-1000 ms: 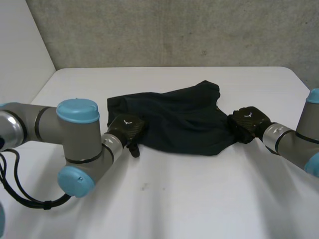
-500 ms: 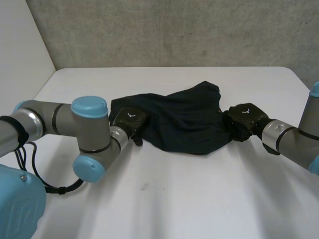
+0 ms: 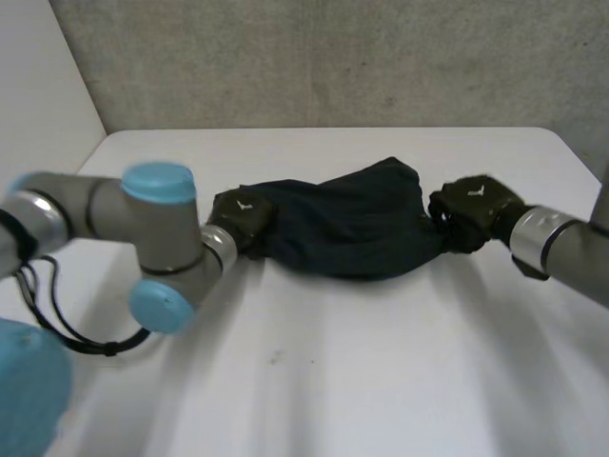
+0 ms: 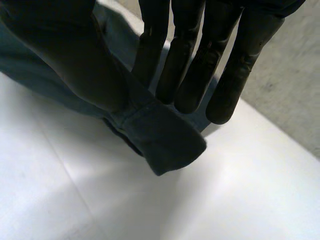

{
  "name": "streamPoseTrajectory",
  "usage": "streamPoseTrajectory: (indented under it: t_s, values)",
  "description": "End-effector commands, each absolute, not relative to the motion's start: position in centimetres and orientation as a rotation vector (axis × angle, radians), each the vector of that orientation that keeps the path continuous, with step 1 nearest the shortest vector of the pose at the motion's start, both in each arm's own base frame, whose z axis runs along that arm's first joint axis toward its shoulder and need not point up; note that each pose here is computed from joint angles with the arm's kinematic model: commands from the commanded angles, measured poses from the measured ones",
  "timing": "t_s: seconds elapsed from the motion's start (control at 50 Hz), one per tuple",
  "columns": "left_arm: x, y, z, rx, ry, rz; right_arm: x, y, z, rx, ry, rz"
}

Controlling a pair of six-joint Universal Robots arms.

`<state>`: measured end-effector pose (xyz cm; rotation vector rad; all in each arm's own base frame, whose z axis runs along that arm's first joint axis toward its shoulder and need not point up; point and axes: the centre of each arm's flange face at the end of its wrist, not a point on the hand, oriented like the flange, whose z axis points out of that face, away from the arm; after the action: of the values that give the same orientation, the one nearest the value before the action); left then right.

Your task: Fold the shorts.

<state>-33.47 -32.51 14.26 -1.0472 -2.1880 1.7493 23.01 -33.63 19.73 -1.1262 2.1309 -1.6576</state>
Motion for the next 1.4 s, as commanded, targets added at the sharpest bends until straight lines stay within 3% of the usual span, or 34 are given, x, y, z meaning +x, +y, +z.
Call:
streamPoseTrajectory:
  t_s: [0.02,0.1,0.26,0.38,0.58,0.9,1.04,1.4]
  values:
    - [-29.4,-26.8,23.4,-1.039,-2.265,1.667,22.2,-30.7,26.2,-1.119,2.134,-1.764]
    - [-27.1,-23.1,27.0,-1.027,-2.261,1.684,22.1,-27.9,28.9,-1.12,2.135,-1.817]
    - [-25.5,-19.9,25.7,-1.021,-2.291,1.648,24.5,-23.8,23.9,-1.147,2.206,-1.521]
    - [-25.3,-20.0,23.9,-1.016,-2.323,1.622,24.1,-22.8,20.8,-0.935,2.302,-1.358]
    - [-25.4,-21.4,22.5,-0.955,-2.356,1.592,22.0,-21.8,20.0,-0.711,2.375,-1.292]
    - [-25.3,-21.6,22.2,-0.948,-2.369,1.585,21.8,-20.0,17.6,-0.633,2.438,-1.119]
    - [-25.4,-21.8,21.2,-0.957,-2.396,1.543,23.0,-19.3,14.9,-0.677,2.468,-0.964]
    - [-25.7,-24.9,20.5,-0.899,-2.423,1.602,23.8,-16.8,15.5,-0.762,2.402,-1.003]
